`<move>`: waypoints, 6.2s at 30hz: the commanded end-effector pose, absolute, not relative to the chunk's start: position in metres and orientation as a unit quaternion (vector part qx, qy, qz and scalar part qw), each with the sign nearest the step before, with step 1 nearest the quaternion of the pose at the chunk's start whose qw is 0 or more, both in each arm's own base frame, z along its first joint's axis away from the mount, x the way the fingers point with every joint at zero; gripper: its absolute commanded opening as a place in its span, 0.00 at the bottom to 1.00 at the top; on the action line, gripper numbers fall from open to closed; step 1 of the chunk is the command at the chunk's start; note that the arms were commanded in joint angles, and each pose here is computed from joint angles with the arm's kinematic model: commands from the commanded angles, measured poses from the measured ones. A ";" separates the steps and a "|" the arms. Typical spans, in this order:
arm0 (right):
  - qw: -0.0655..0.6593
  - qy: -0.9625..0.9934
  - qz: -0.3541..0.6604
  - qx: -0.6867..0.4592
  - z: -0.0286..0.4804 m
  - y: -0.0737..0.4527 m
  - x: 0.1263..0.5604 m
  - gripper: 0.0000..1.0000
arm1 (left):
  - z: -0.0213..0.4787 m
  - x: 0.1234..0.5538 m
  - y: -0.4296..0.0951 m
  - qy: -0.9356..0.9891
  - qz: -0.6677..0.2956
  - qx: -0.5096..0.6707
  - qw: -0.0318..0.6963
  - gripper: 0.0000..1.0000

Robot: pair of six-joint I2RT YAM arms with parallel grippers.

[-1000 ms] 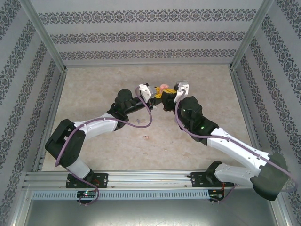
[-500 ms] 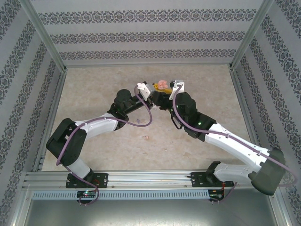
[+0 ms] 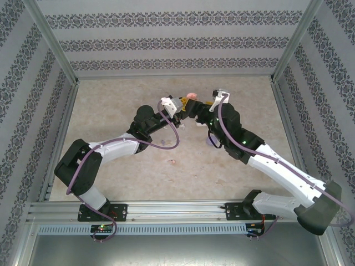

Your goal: Insert wireless bluetooth earbuds into charging case

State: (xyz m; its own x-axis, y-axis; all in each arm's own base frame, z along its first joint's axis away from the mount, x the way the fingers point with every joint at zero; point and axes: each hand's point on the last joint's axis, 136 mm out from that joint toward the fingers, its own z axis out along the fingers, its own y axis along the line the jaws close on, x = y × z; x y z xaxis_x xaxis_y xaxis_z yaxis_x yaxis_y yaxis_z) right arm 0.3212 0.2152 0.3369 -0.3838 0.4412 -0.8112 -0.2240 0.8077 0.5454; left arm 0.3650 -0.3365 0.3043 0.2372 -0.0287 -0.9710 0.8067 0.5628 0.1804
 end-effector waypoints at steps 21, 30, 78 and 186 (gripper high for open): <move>0.454 0.842 0.264 0.127 0.260 0.162 0.295 0.35 | 0.316 0.358 -0.315 0.511 -0.272 0.352 0.735 0.00; 0.306 0.922 0.229 0.061 0.142 0.216 0.270 0.49 | 0.327 0.372 -0.257 0.530 -0.244 0.274 0.764 0.00; 0.140 0.974 0.174 -0.028 0.022 0.329 0.222 0.51 | 0.340 0.371 -0.179 0.548 -0.198 0.179 0.793 0.00; 0.555 0.760 0.338 -0.024 0.408 0.240 0.290 0.18 | 0.347 0.309 -0.288 0.481 -0.304 0.368 0.736 0.00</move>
